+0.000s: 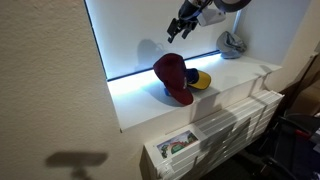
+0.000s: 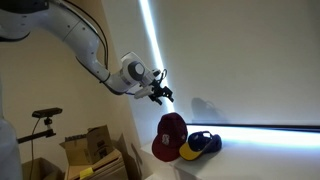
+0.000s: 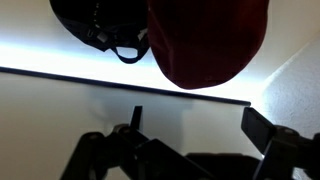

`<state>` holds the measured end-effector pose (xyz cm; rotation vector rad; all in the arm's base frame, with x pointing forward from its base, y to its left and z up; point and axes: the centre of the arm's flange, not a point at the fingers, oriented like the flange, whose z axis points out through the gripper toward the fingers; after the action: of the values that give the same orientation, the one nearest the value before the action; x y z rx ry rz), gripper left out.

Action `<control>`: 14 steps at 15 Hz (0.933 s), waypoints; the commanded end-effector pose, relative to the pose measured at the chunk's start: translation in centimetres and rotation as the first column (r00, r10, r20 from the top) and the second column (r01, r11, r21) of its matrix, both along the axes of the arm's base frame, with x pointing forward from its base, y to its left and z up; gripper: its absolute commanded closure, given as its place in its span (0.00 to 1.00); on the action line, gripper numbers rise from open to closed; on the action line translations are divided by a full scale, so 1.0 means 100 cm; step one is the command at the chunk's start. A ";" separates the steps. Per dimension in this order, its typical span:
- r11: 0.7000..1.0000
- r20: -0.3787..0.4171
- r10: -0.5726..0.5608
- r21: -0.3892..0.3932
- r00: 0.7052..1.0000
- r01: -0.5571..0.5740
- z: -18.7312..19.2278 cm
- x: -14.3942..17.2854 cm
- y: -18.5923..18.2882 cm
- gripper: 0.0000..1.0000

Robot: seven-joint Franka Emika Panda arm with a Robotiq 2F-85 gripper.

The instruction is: Place the maroon on the windowsill

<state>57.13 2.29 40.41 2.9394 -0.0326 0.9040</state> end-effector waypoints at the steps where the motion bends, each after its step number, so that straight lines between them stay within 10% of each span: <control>1: 1.000 0.002 -0.006 0.000 1.000 0.006 0.000 0.000 -0.003 0.00; 14: 0.995 -0.186 -0.009 0.094 0.983 0.027 -0.029 0.001 0.004 0.00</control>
<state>56.93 3.00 38.45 3.0602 -0.0730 0.7599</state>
